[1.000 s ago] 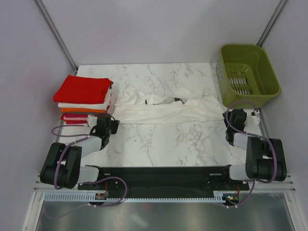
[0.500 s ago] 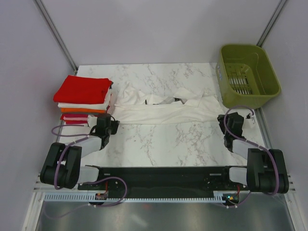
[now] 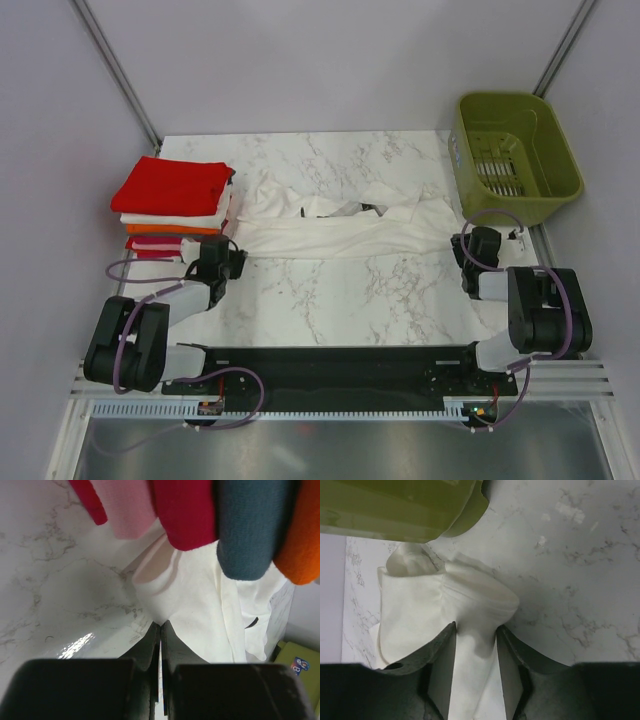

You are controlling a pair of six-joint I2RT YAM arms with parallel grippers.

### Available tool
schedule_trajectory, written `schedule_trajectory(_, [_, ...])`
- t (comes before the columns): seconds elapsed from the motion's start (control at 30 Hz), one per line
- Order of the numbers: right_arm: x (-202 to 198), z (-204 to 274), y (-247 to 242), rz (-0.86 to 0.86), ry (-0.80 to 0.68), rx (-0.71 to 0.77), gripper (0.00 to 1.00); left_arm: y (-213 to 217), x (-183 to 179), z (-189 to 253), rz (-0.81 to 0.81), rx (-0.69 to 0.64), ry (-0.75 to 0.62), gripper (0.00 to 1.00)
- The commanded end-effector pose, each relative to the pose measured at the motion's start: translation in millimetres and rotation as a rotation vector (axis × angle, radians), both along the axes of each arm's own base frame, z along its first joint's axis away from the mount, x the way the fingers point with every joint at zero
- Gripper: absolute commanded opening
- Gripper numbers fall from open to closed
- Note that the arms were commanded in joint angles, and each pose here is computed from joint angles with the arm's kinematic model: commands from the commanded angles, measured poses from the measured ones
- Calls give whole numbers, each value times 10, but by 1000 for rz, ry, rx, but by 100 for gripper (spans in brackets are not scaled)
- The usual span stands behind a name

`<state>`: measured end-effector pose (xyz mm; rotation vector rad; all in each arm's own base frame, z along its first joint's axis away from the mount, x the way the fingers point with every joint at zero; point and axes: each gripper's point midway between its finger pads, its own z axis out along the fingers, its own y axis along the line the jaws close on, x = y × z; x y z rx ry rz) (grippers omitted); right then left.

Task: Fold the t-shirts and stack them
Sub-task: Fold the tshirt

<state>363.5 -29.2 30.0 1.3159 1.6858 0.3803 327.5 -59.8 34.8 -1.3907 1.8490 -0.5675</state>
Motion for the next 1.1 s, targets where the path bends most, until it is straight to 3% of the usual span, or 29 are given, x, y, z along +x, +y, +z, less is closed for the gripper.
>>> schedule_trajectory(0.0, [-40,-69,-169,-62,41,-35,43,67,101,153,-13,48,-38,2])
schedule_trajectory(0.07, [-76,-65,-204,-72,44,-53,43,72,104,156,-11,48,-38,2])
schedule_trajectory(0.17, [-87,-27,-211,-68,33,-65,32,68,107,153,-12,47,-36,2])
schedule_trajectory(0.2, [-67,-9,-208,-62,24,-70,17,66,107,139,-14,47,-31,2])
schedule_trajectory(0.23, [-46,0,-200,-56,21,-68,12,62,112,145,-15,46,-33,2])
schedule_trajectory(0.37, [-12,26,-173,-39,16,-64,0,67,115,152,-16,49,-34,2])
schedule_trajectory(0.6, [-14,528,-247,-50,3,-115,0,89,111,275,-39,84,-10,2])
schedule_trajectory(0.8, [97,1787,-275,-53,-159,-159,0,50,186,981,-97,107,-77,2])
schedule_trajectory(0.87, [2,2067,-293,-48,-159,-191,0,81,283,1490,-119,162,-150,2])
schedule_trajectory(1.07, [-187,3451,-226,5,-345,-281,0,253,121,2869,-153,272,-280,2])
